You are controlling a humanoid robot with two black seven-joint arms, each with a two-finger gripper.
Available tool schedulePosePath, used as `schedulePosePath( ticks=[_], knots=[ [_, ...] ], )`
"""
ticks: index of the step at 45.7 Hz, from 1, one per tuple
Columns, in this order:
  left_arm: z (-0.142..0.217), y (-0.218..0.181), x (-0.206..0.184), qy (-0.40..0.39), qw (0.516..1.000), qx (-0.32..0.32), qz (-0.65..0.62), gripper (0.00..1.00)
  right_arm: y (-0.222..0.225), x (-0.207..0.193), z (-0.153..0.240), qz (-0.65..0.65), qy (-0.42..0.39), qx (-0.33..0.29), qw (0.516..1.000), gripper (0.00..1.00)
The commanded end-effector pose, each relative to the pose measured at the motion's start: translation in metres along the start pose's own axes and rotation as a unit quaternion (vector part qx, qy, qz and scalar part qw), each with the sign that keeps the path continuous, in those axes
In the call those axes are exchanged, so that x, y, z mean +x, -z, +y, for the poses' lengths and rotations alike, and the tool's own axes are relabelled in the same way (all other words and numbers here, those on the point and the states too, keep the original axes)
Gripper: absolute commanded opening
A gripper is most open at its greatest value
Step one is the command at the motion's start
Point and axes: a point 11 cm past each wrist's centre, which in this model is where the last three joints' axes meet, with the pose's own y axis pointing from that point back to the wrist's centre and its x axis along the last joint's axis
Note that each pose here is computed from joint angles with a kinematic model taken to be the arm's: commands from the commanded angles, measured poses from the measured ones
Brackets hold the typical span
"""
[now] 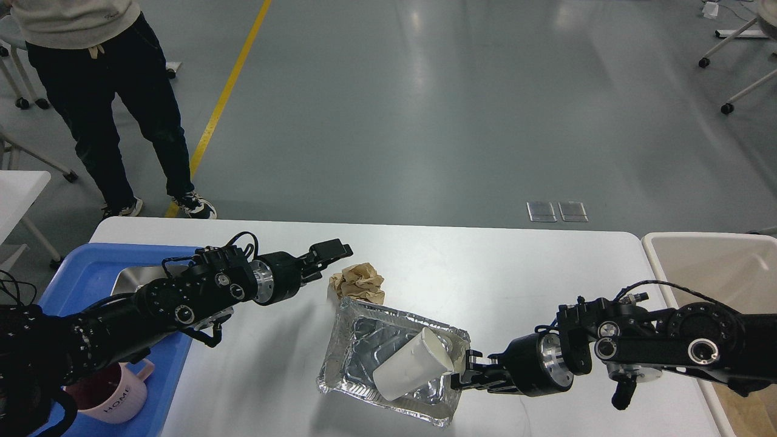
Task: Tidy desktop
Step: 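Reach the left gripper to the crumpled brown paper, then grasp the crumpled paper with the left gripper and lift it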
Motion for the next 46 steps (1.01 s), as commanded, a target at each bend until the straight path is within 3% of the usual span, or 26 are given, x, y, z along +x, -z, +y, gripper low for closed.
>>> schedulePosePath(
  ticks=[1, 15, 27, 41, 46],
  knots=[
    [-0.004, 0.004, -0.007, 0.013, 1.000, 0.010, -0.004, 0.96, -0.001, 0.000, 0.001, -0.001, 0.000, 0.000, 1.000, 0.00],
    [-0.011, 0.009, -0.018, 0.021, 0.999, 0.022, -0.011, 0.95, 0.000, 0.001, 0.001, -0.001, -0.002, 0.000, 1.000, 0.00],
    [-0.016, 0.005, -0.021, 0.017, 1.000, 0.021, -0.009, 0.82, -0.001, 0.001, 0.002, -0.002, -0.003, 0.001, 1.000, 0.00],
    [-0.024, 0.003, -0.029, 0.019, 1.000, 0.018, -0.011, 0.32, -0.001, 0.001, 0.002, -0.002, -0.004, 0.002, 1.000, 0.00],
    [-0.024, 0.003, -0.028, 0.015, 1.000, 0.012, -0.010, 0.22, -0.001, 0.001, 0.002, -0.002, -0.004, 0.002, 1.000, 0.00]
  ],
)
